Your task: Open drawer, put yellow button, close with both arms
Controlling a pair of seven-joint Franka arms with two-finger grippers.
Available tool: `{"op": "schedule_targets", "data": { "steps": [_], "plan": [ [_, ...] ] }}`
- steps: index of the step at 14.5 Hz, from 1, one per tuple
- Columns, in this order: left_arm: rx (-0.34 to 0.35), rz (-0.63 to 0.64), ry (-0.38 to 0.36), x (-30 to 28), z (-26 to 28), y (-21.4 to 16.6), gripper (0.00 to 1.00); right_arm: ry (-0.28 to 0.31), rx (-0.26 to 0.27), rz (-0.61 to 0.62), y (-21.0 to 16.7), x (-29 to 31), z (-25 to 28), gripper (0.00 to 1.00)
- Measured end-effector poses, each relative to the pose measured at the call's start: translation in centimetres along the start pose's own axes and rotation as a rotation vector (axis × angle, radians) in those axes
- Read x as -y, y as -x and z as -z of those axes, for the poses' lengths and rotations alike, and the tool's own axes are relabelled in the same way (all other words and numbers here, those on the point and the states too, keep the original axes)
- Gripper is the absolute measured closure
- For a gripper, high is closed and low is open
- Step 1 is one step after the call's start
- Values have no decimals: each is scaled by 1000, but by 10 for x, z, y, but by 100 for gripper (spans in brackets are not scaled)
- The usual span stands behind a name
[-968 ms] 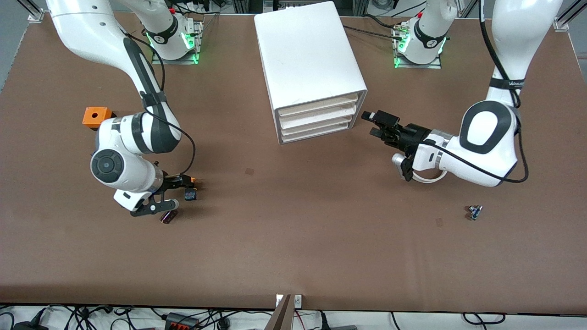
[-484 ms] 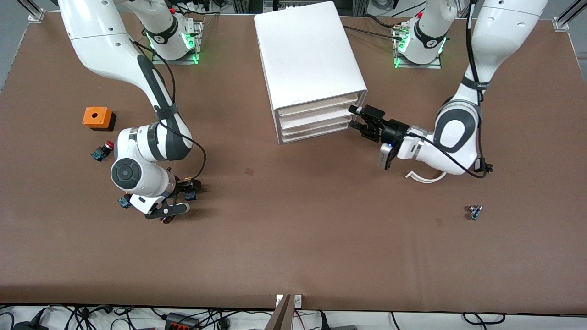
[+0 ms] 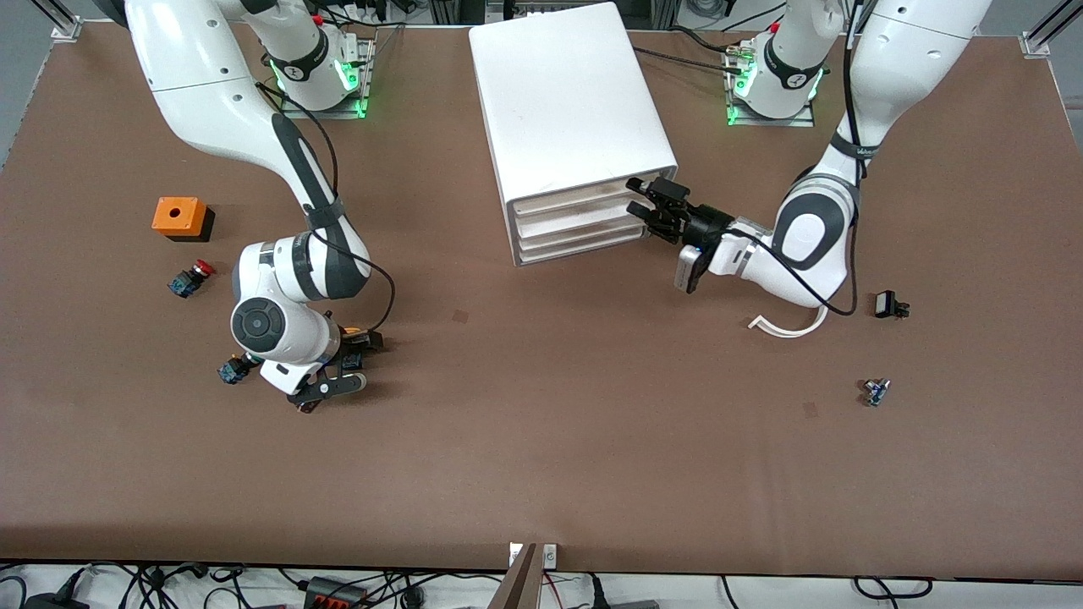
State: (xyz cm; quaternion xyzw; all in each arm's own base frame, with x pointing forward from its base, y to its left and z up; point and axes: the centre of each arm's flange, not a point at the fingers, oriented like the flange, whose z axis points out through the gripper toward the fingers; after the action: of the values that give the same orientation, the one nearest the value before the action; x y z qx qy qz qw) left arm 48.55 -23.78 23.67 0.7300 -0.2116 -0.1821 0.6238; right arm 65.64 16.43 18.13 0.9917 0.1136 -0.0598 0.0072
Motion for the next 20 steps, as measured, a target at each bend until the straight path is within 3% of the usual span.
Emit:
{"op": "schedule_targets", "data": {
  "steps": [1,2,3,5,6,12,14,18,20],
  "plan": [
    [6,-3,-6,-1,-5,-1,33,0,1,-1,0,0,-1,21],
    [5,-5,-12,-1,-7,-2,42,-1,1,-2,0,0,-2,30],
    [6,-7,-13,-2,-8,-3,55,-1,1,-2,0,0,-2,30],
    [6,-10,-15,-4,-8,-3,74,-1,-4,-3,-1,0,0,42],
    [6,-15,-15,-5,-7,-3,85,-1,-9,-3,-2,0,1,42],
    [28,-56,-50,-11,-1,-9,85,1,-21,-5,-5,-2,6,47],
    [37,-79,-80,-14,8,-16,85,1,-21,-6,-6,-3,7,59],
    [-9,-104,-110,-9,49,-40,85,2,-29,-9,-7,-5,9,59],
    [-35,-117,-117,-3,70,-54,85,3,-56,-9,-14,-7,22,59]
  ]
}}
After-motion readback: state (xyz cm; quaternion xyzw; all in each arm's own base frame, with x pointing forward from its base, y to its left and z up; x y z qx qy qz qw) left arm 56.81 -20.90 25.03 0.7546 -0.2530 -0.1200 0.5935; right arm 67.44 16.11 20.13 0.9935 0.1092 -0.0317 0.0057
